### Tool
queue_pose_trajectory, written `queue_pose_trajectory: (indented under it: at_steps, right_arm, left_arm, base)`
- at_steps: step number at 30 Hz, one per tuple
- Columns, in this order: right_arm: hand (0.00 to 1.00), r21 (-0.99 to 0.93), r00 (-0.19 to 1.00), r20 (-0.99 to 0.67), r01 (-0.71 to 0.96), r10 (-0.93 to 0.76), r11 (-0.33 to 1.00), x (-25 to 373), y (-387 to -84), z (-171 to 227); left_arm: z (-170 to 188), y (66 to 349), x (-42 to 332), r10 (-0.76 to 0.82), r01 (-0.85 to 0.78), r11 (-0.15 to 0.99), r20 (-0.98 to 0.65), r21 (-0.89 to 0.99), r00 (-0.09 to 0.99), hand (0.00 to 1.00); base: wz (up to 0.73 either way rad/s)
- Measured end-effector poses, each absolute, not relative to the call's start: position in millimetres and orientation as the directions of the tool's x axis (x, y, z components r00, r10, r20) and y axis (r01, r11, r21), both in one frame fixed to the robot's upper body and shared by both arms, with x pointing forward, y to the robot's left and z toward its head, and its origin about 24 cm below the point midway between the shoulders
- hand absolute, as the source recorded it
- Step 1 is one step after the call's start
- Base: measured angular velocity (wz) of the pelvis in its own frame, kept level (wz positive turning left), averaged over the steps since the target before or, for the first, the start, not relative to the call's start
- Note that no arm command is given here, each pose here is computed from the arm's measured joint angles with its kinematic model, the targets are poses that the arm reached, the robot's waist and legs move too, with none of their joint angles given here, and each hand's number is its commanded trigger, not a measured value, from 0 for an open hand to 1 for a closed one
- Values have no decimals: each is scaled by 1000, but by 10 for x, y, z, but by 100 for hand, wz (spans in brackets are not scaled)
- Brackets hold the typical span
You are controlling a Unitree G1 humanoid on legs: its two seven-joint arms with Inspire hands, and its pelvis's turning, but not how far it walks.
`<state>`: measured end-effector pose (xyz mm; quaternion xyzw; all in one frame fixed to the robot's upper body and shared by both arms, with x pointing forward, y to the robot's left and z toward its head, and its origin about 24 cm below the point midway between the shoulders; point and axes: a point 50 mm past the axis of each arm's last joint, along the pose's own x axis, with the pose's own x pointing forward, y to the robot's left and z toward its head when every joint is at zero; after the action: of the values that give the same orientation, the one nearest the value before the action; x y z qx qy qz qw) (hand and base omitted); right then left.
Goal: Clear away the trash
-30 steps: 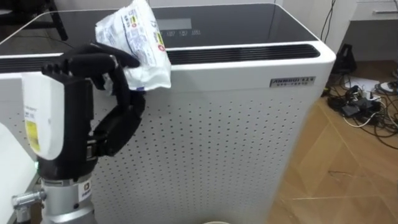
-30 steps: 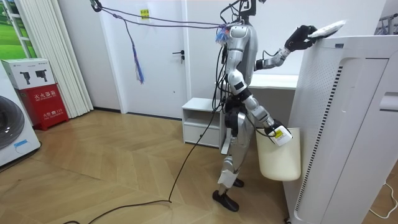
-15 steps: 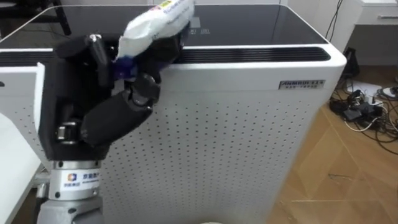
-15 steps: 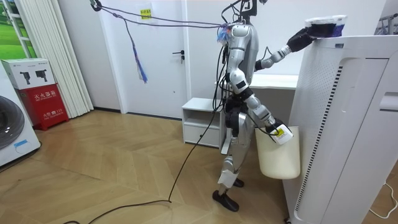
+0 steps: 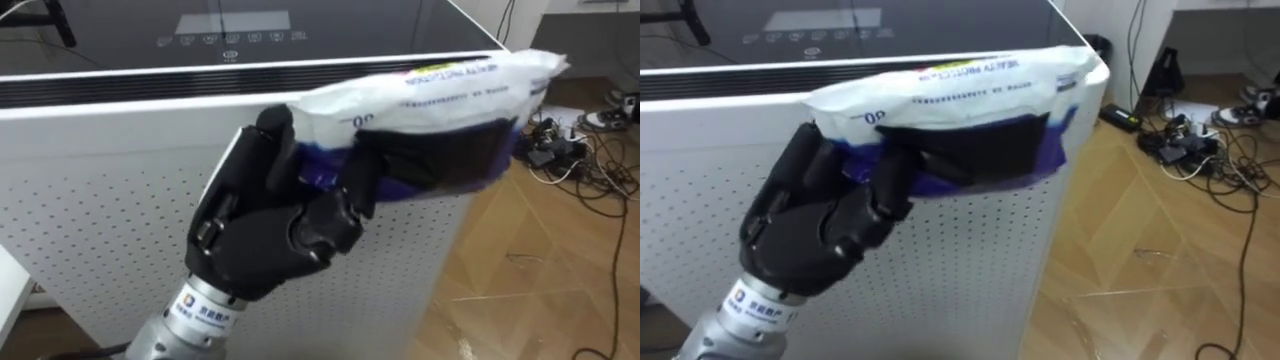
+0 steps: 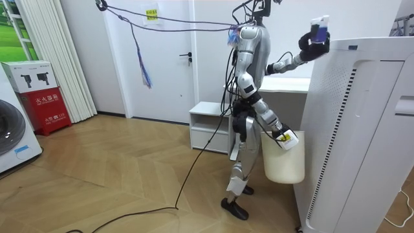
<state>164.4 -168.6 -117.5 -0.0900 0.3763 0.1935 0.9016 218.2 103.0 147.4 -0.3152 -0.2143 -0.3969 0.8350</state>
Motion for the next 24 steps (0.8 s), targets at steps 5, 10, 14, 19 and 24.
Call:
queue_pose_trajectory:
  at_steps: [5,10,14,19,24]
  right_arm:
    - [100,-39,638,-718,-436,278,899,1650,-1688,-1175]
    - [100,-42,624,-734,-435,268,899,1645,-1696,-1186]
    - [100,-46,628,-731,-437,269,898,1684,-1702,-1170]
    - [100,-62,631,-725,-458,275,887,1739,-1705,-1144]
    - [100,-70,629,-728,-463,272,884,1780,-1754,-1131]
  left_arm:
    - [1467,998,2156,-578,839,441,615,-319,537,100]
    - [1409,989,2165,-618,843,443,578,-303,533,100]
    - [1214,1014,2241,-656,805,531,472,-266,589,100]
    - [736,1110,2273,-701,733,651,214,-198,680,100]
    - [435,1187,2225,-695,692,688,74,-219,715,100]
  base:
    - [0]
    - [-2]
    - [-1]
    - [0]
    - [2]
